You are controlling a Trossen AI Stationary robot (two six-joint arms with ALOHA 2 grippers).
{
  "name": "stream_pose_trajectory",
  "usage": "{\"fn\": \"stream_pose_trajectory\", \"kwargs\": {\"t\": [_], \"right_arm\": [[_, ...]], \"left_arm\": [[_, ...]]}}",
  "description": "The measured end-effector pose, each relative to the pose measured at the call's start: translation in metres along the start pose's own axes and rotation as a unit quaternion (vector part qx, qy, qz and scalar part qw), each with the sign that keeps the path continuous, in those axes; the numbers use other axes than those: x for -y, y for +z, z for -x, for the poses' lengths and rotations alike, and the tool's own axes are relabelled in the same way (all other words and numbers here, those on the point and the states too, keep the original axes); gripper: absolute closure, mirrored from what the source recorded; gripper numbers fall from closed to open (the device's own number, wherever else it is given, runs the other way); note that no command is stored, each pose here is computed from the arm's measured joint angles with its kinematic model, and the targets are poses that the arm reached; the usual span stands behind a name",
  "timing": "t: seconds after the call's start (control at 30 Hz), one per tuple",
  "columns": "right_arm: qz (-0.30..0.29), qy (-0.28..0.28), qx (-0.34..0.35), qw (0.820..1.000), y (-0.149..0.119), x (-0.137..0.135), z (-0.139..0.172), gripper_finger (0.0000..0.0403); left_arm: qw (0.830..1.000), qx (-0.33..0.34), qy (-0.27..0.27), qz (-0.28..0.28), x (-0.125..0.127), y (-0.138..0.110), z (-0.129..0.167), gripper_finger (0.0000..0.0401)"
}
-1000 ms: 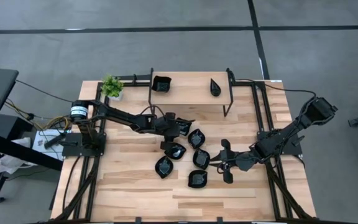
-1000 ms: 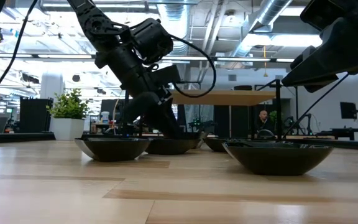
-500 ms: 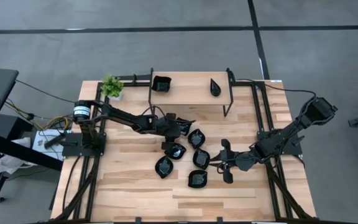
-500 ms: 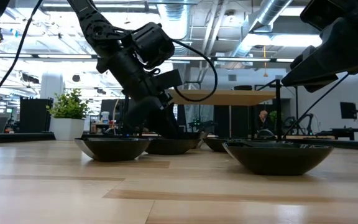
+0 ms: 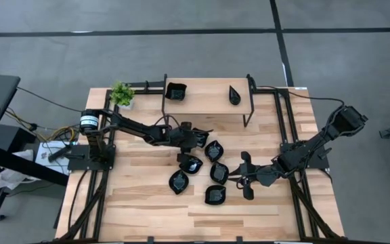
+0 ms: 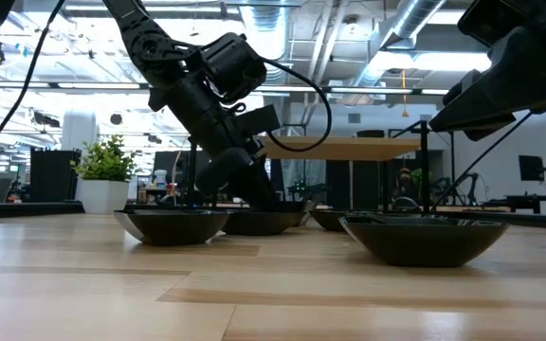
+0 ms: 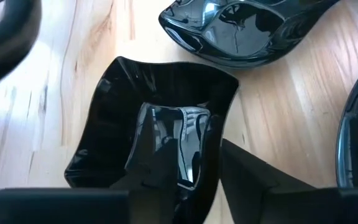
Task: Pick & Place Mini shaped plates
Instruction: Stack the black distorted square plate on top of the black distorted square plate on the shelf
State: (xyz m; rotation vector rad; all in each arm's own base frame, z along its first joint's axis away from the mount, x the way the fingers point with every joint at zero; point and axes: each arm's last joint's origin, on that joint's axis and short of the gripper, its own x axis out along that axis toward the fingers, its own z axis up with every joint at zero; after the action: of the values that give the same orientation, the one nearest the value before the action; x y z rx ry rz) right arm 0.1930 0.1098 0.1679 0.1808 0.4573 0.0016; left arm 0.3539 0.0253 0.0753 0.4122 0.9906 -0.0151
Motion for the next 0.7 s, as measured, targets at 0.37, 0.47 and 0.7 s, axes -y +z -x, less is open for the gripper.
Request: {"fn": "stream_pose_trajectory", "kwargs": {"t": [0.37,0.47,0.7], "right_arm": [[0.000,0.000,0.000,1.000,-0.0001,0.0000,-0.0001,0.0333],[0.000,0.000,0.000,1.000,0.0000,0.0000,0.0000,0.0333],[0.000,0.000,0.000,1.000,-0.0001,0.0000,-0.0001,0.0333]], "left_arm": [[1.000,0.001,-0.007,0.000,0.0017,0.0003,0.0002,0.0374],[1.000,0.001,-0.004,-0.003,0.0032,0.0012,0.0007,0.0392],[1.000,-0.004,0.017,-0.014,0.0072,0.0047,0.0041,0.0388]]}}
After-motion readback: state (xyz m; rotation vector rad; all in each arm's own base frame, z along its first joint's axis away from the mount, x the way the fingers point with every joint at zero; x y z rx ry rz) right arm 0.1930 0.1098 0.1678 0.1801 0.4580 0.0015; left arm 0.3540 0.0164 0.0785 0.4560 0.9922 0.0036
